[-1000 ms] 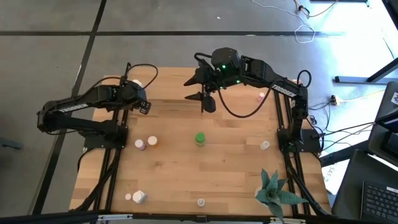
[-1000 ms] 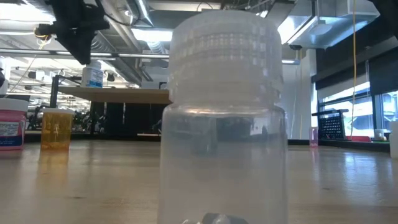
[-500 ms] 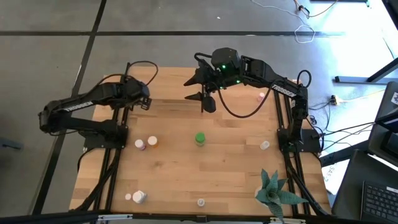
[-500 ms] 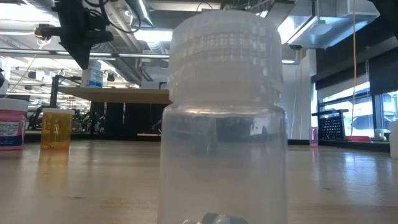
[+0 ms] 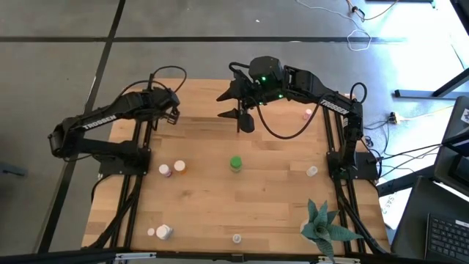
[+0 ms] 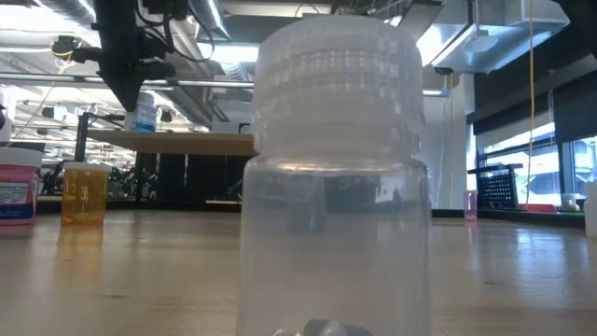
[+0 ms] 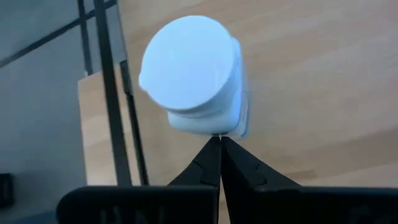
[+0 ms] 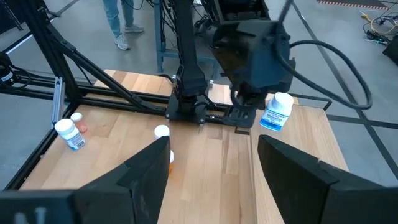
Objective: Pick and place medicine bottles onto shelf by color
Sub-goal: Put the top white pill bottle on the shelf
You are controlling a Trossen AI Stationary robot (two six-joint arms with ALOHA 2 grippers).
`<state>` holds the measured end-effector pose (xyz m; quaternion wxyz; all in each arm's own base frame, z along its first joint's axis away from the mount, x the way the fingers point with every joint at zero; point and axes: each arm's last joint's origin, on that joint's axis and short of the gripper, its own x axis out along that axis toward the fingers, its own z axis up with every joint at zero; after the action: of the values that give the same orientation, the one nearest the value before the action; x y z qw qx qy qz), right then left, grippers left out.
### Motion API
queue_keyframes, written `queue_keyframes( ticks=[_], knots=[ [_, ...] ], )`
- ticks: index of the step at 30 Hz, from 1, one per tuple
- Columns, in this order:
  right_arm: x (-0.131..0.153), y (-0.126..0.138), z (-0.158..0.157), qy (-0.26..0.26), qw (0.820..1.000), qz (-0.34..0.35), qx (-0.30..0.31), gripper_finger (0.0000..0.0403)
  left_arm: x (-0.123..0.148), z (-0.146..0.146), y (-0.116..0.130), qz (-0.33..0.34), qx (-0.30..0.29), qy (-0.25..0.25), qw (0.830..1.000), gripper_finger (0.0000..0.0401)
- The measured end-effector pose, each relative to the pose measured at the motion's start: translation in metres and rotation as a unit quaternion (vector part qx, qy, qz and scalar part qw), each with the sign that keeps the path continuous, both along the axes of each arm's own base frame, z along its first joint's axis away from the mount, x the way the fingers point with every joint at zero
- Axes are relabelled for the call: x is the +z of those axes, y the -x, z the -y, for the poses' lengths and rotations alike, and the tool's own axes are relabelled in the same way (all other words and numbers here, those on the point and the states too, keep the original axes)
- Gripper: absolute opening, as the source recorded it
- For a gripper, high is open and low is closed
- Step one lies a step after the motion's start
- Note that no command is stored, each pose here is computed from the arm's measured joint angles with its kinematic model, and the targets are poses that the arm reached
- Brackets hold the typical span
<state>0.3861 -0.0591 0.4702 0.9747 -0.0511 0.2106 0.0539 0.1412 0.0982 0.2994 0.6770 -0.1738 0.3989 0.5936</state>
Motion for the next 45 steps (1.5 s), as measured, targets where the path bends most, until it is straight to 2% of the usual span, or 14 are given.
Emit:
queue_keyframes(
  ticks=[12,18,22,26,32,34,40,45],
  knots=[
    [0.000,0.000,0.000,0.000,1.000,0.000,0.000,0.0245,0.000,-0.018,0.001,-0.016,0.029,-0.032,0.999,0.0001],
    [0.000,0.000,0.000,0.000,1.000,-0.001,0.000,0.0245,-0.001,-0.019,0.006,-0.024,0.036,-0.016,0.999,0.0001],
    [-0.002,0.001,0.000,-0.001,1.000,-0.010,0.000,0.0245,0.002,-0.013,0.012,0.001,0.021,0.011,1.000,0.0001],
    [-0.003,0.001,0.000,-0.005,1.000,-0.017,-0.001,0.0245,0.010,-0.003,0.018,0.040,-0.003,0.018,0.999,0.0000],
    [-0.003,0.002,0.000,-0.005,1.000,-0.018,-0.002,0.0245,0.018,0.011,0.019,0.057,-0.128,0.030,0.990,0.0001],
    [-0.003,0.002,0.000,-0.003,1.000,-0.019,-0.007,0.0246,0.020,0.012,0.015,0.064,-0.153,0.026,0.986,0.0001],
    [-0.003,0.002,0.002,0.011,0.999,-0.021,-0.037,0.0246,0.015,0.003,-0.003,0.059,-0.165,0.019,0.984,0.0000],
    [-0.003,0.001,0.002,0.011,0.999,-0.020,-0.037,0.0246,0.000,-0.007,-0.014,0.004,-0.123,0.030,0.992,0.0000]
  ],
)
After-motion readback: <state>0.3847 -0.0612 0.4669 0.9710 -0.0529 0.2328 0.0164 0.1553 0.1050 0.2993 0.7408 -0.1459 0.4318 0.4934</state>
